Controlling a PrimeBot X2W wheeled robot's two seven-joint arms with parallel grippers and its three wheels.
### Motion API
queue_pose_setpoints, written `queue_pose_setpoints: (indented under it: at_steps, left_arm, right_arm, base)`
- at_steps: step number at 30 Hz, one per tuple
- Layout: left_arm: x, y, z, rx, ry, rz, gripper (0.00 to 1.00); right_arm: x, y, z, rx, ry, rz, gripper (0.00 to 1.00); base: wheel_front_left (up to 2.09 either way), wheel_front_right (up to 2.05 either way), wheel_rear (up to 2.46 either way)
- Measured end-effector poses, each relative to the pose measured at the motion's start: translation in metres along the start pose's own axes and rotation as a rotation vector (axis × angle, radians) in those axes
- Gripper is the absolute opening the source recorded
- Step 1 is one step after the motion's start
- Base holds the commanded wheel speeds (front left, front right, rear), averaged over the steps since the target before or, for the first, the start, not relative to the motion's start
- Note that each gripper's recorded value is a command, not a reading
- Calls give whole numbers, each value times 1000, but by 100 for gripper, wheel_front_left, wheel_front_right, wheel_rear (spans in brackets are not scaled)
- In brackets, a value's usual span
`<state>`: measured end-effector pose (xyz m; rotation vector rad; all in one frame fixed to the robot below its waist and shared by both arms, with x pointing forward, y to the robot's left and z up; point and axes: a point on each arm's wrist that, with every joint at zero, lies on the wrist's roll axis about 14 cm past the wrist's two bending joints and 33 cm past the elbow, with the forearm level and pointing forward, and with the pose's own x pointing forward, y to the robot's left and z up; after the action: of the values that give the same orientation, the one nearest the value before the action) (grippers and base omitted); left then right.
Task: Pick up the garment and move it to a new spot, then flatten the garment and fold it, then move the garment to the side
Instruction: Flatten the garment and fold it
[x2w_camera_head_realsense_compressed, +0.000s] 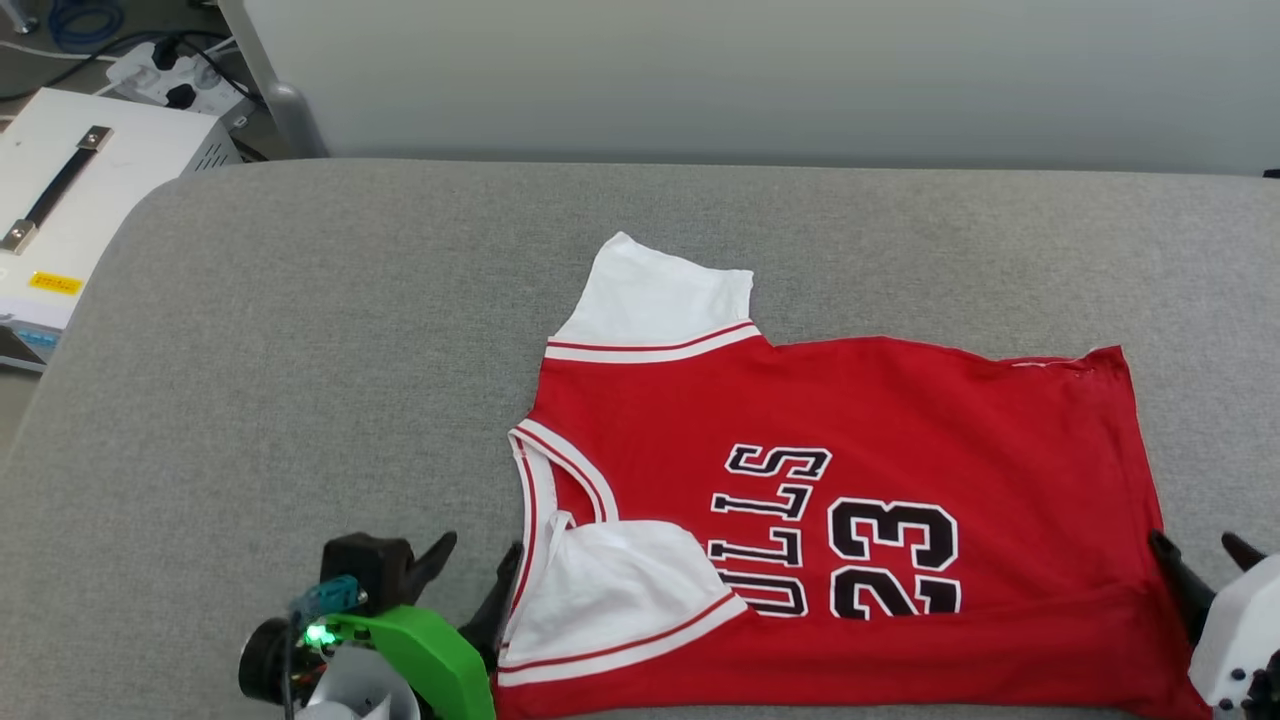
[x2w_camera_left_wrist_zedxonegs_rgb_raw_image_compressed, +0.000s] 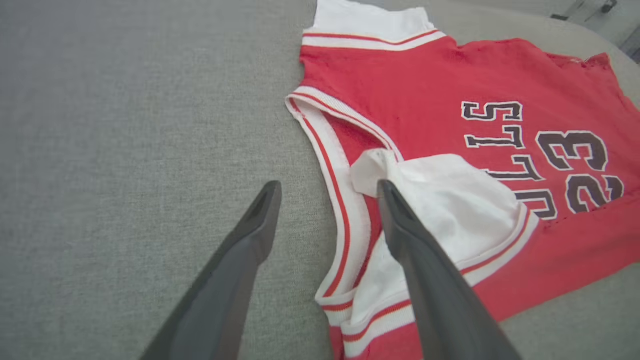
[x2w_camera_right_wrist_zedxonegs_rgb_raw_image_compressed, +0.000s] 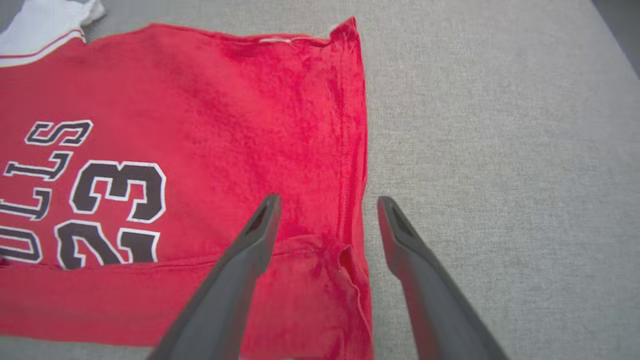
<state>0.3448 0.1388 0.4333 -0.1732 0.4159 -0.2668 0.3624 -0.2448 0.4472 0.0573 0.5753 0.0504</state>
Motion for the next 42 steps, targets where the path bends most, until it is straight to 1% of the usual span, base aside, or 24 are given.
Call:
queue_pose_setpoints:
  at_steps: [5,8,12,13,14,16,19,25,27,32,37,40,42]
  left_arm:
    - [-2,2,50,61,-234,6,100]
    - [-5,1,73,79,-340,7,100]
    - [-10,-3,102,98,-453,11,100]
    - [-15,-5,127,96,-552,30,100]
    - [-17,-6,133,89,-577,35,100]
    - [-20,-7,133,58,-594,37,100]
    - [-20,-7,120,44,-572,34,100]
    - [-17,-6,119,59,-582,29,100]
    - [-15,-7,119,78,-581,22,100]
    - [-6,-8,114,88,-563,-1,100]
    - [16,-19,103,120,-498,-76,100]
    - [38,-29,111,163,-461,-143,100]
    - [56,-33,120,213,-428,-181,100]
  right_arm:
    - [-11,11,46,-10,-236,26,100]
    - [-20,19,69,-20,-367,42,100]
    - [-29,29,87,-38,-500,57,100]
    - [-33,37,94,-38,-568,72,100]
    - [-33,39,96,-35,-585,76,100]
    - [-33,43,97,-30,-606,82,100]
    - [-32,48,95,-31,-614,92,100]
    - [-27,52,87,-30,-602,101,100]
    - [-26,52,85,-28,-594,101,100]
    - [-24,49,81,-23,-585,93,100]
    - [-20,45,76,-20,-567,83,100]
    - [-16,44,81,-19,-576,79,100]
    - [-13,44,84,-21,-580,80,100]
  base:
    - [0,0,0]
    - [0,0,0]
    - [0,0,0]
    - [0,0,0]
    - [0,0,0]
    - [0,0,0]
    - [0,0,0]
    - [0,0,0]
    - [0,0,0]
    - [0,0,0]
    - [0,0,0]
    - [0,0,0]
    - [0,0,0]
